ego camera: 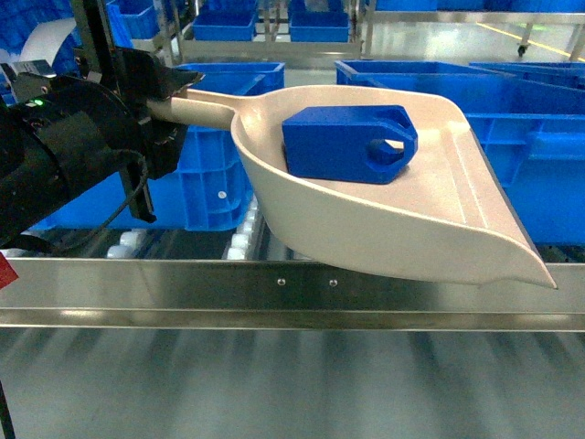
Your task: Place part in tray to right shelf
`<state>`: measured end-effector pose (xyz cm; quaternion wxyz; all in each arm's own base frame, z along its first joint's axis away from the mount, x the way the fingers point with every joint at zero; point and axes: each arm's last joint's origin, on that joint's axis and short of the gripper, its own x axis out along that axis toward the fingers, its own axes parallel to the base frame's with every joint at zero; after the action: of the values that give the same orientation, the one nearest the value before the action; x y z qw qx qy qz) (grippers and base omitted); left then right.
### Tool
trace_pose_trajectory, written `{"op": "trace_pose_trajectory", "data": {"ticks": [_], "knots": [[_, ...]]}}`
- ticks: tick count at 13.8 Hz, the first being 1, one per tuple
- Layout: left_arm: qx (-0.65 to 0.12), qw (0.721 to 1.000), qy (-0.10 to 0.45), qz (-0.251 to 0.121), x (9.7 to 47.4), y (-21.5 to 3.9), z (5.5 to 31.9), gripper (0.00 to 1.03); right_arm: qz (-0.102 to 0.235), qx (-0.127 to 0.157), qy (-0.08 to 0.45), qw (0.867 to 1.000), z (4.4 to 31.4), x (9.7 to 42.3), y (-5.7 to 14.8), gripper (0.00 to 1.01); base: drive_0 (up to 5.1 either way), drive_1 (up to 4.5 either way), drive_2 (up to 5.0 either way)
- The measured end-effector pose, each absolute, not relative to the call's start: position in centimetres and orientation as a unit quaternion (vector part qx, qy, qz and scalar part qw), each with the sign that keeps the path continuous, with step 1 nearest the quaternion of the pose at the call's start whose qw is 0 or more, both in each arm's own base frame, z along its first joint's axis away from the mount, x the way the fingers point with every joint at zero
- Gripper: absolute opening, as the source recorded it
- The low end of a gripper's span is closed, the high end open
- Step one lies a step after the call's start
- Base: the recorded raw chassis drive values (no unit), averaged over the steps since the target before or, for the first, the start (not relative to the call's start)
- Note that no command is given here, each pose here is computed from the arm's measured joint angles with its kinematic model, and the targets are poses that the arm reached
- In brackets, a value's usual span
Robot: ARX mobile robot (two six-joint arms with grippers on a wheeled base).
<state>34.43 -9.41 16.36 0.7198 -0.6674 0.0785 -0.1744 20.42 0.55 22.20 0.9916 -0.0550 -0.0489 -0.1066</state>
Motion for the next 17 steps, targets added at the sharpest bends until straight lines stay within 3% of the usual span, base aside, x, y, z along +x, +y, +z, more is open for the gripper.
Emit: {"op": "trace_pose_trajectory", "data": {"ticks": [1,2,3,4,5,8,9,11,14,15,17], "knots": [[-0.667,0.72,0.078,-0.174,34.4,-9.4,16.4,0.12,-0.107,-0.055,-0.049,0.992,22.2,20.4,0.6,0.98,0.0,0.0,0.0],[-0.664,0.728,0.085,-0.147,34.4,-9.6,16.4,0.12,-0.107,-0.055,-0.049,0.992,22.2,20.4,0.6,0.98,0.0,0.0,0.0],[-0.638,0.763,0.08,-0.063,34.0,-9.7,17.0,0.12,-0.107,-0.055,-0.049,0.992,22.2,20.4,0.6,0.98,0.0,0.0,0.0],[-0.609,0.791,0.043,-0.036,33.5,-9.5,18.8,0.12,-0.107,-0.055,-0.048,0.992,22.2,20.4,0.6,0.98,0.0,0.0,0.0],[-0.608,0.792,-0.002,-0.056,33.2,-9.1,20.8,0.12,-0.107,-0.055,-0.049,0.992,22.2,20.4,0.6,0.98,0.0,0.0,0.0],[-0.61,0.789,-0.016,-0.067,33.2,-8.9,21.8,0.12,-0.107,-0.055,-0.049,0.992,22.2,20.4,0.6,0.98,0.0,0.0,0.0],[-0.611,0.789,-0.018,-0.057,33.4,-8.5,22.0,0.12,-0.107,-0.055,-0.049,0.992,22.2,20.4,0.6,0.98,0.0,0.0,0.0],[-0.611,0.791,-0.042,-0.005,34.8,-6.8,24.0,0.12,-0.107,-0.055,-0.049,0.992,22.2,20.4,0.6,0.98,0.0,0.0,0.0],[-0.556,0.799,-0.183,0.137,37.6,-1.1,30.2,0.12,-0.107,-0.055,-0.049,0.992,22.2,20.4,0.6,0.98,0.0,0.0,0.0],[-0.485,0.813,-0.224,0.232,39.9,0.8,31.8,0.12,-0.107,-0.055,-0.049,0.992,22.2,20.4,0.6,0.98,0.0,0.0,0.0],[-0.4,0.838,-0.234,0.287,40.4,0.9,32.5,0.12,-0.107,-0.055,-0.049,0.992,22.2,20.4,0.6,0.98,0.0,0.0,0.0]]}}
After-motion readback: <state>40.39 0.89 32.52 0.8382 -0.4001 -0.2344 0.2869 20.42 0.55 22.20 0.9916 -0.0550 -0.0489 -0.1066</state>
